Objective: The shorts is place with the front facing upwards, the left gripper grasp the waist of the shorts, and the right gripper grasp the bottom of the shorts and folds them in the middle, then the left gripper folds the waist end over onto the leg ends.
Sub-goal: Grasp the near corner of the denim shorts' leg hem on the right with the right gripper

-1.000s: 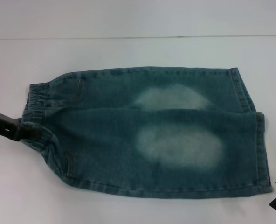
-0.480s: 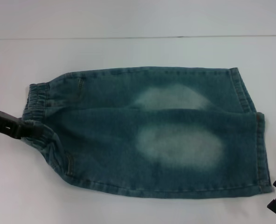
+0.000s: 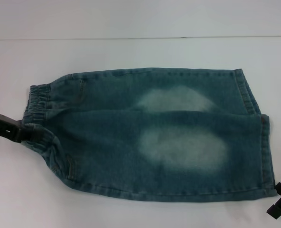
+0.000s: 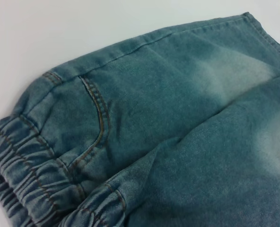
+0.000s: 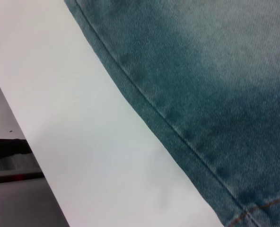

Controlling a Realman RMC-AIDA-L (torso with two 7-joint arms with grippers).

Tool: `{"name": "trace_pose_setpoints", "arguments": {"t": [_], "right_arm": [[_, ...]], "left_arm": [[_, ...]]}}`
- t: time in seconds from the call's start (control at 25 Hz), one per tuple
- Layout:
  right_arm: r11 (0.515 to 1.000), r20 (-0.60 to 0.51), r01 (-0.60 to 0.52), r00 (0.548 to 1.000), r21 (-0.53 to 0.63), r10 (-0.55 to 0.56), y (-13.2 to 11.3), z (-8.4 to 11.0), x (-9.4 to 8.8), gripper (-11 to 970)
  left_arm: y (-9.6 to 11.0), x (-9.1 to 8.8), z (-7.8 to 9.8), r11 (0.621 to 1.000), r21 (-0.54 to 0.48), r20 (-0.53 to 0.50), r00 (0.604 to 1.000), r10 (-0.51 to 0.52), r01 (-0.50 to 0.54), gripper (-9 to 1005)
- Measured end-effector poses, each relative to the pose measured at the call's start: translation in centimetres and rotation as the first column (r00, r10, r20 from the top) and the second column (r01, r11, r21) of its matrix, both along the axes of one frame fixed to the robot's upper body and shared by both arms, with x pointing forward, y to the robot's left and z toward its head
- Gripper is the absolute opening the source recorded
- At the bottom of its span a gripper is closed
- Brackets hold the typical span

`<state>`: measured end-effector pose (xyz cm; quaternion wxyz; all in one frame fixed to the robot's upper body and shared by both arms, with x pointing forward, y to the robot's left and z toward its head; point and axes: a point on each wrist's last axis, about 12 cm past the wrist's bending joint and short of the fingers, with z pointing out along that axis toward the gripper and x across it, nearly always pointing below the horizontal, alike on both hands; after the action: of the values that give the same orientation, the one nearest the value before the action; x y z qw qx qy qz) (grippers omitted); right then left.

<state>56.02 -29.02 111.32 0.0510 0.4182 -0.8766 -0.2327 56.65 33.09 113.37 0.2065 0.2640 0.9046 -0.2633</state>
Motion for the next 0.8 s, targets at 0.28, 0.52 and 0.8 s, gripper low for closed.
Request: {"name": "trace_pose_setpoints", "arguments": {"t": [0.28, 0.52, 0.8], "right_arm": [[1.000, 0.016, 0.008, 1.000, 0.027, -0.008, 0.24, 0.13, 0.21, 807], [0.999, 0.042, 0.014, 0.999, 0.052, -0.016, 0.46, 0.24, 0.52, 795], [0.998, 0.069, 0.015, 0.997, 0.057, -0.019, 0.58, 0.34, 0.84, 782]], "left_arm": [[0.07, -0.21, -0.24, 1.000, -0.002, -0.005, 1.000, 0.001, -0.001, 28], [-0.07, -0.25, -0.37, 1.000, -0.004, -0.005, 1.000, -0.003, 0.003, 28], [-0.23, -0.19, -0.33, 1.000, 0.000, -0.008, 1.000, -0.010, 0.010, 28]]}}
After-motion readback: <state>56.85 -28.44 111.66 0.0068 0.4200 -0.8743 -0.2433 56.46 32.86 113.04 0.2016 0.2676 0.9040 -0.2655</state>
